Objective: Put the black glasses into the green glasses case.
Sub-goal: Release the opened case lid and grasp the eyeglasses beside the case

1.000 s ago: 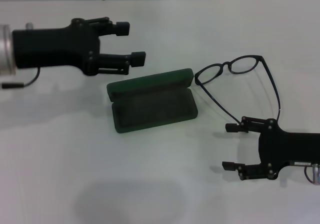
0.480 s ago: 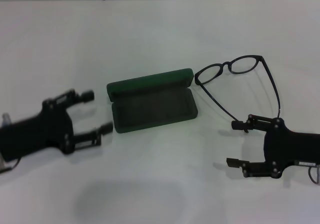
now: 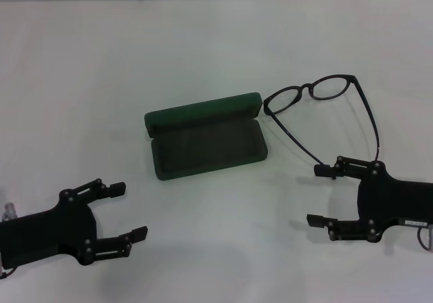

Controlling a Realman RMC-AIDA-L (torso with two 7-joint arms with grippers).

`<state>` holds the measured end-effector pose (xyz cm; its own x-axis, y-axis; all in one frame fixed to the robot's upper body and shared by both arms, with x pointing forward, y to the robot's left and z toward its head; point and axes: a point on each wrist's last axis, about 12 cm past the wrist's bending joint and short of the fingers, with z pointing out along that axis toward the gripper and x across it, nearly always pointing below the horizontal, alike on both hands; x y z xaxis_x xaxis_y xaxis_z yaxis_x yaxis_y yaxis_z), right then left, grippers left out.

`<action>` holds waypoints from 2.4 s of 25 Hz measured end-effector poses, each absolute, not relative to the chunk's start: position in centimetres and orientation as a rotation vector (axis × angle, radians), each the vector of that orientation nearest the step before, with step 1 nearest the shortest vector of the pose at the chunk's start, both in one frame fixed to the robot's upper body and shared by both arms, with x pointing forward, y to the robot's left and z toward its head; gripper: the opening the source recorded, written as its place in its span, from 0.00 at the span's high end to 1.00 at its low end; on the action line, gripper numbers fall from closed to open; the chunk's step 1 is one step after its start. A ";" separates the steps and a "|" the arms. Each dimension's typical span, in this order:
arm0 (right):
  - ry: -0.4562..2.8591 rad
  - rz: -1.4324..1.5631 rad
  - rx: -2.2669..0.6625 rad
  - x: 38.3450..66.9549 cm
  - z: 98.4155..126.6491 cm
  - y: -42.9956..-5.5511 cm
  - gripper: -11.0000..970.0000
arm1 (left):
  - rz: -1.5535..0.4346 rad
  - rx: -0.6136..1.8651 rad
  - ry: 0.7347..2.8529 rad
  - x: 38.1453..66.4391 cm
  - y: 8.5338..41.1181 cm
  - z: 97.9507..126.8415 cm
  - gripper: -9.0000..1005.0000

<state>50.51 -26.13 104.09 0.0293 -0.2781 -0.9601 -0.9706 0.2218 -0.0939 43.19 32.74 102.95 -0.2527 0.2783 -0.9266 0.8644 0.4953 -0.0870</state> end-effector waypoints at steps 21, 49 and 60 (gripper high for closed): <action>1.877 0.606 -1.326 61.0 116.3 -25.8 0.19 | -0.805 0.975 1.760 43.2 32.4 103.2 0.12; 1.674 0.071 -2.095 66.3 119.7 -15.4 0.20 | -0.854 1.019 1.732 45.0 30.9 103.6 0.12; 1.633 0.000 -2.093 66.9 116.9 -15.0 0.20 | -0.876 1.009 1.741 45.3 30.6 103.7 0.12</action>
<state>66.94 -15.01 116.86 0.2875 -0.9136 -0.2877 -0.9134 -0.1711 -0.3693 45.31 30.64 103.67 -0.2495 0.2537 -0.9345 0.9015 0.4132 -0.1285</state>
